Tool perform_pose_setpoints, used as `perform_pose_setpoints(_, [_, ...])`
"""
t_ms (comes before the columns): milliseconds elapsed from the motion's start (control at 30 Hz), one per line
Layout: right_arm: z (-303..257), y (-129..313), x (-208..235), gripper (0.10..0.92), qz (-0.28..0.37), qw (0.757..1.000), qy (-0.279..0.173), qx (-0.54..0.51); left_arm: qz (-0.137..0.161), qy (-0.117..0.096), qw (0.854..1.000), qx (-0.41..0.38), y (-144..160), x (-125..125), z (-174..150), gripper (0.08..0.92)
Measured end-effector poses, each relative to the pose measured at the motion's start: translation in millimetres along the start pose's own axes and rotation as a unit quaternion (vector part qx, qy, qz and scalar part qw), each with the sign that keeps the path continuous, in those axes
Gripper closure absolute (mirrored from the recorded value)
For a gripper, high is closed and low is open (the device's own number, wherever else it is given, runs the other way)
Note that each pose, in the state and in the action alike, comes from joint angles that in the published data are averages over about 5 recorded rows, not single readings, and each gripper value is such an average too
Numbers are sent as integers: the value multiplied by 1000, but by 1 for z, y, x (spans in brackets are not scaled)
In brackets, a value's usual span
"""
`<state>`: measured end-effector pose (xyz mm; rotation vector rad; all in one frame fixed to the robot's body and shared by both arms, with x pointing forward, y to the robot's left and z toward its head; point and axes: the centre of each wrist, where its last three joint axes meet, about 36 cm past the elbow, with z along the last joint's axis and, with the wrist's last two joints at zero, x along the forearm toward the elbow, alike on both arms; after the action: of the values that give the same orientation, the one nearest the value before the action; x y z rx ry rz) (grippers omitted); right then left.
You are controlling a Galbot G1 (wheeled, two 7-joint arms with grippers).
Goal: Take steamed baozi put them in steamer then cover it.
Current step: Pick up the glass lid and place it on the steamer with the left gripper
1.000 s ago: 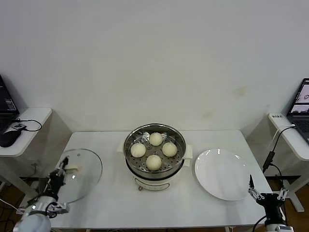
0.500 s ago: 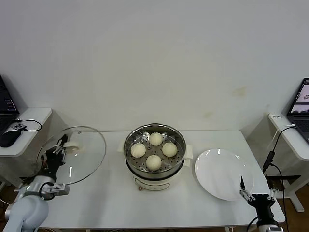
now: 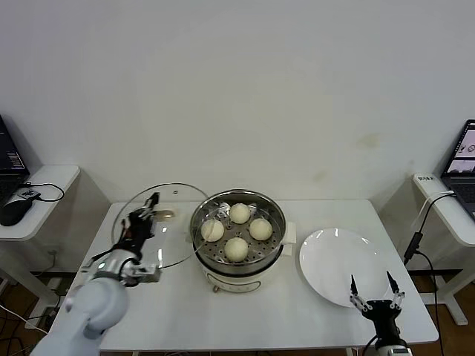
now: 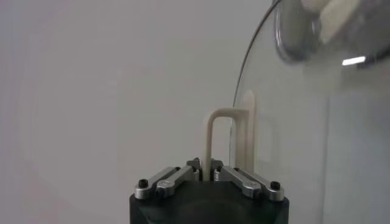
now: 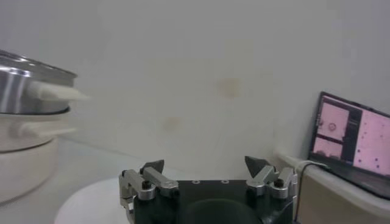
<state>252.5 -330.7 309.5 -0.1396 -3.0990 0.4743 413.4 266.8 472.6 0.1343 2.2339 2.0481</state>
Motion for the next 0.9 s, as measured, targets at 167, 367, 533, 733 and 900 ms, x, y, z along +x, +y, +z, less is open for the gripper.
perform_pose_setpoints(167, [1,7,1,200,-4,1000,3,6,4,-10,1000,-1,2,-19,-36,843])
perform_pose_setpoints(367, [5,15,0,200,-11,1000,8,12,10,-24,1000,-8,2,-37,-77,843])
perform_pose_setpoints(533, [7,20,1,199,-17,1000,11,14,13,-40,999,-13,-1,-47,-106,843])
perform_pose_setpoints(733, [8,20,4,200,-19,1000,13,18,21,-54,998,-18,-11,-53,-129,843])
perform_pose_setpoints(900, [8,22,5,200,-22,1000,13,18,31,-62,997,-20,-21,-55,-143,843])
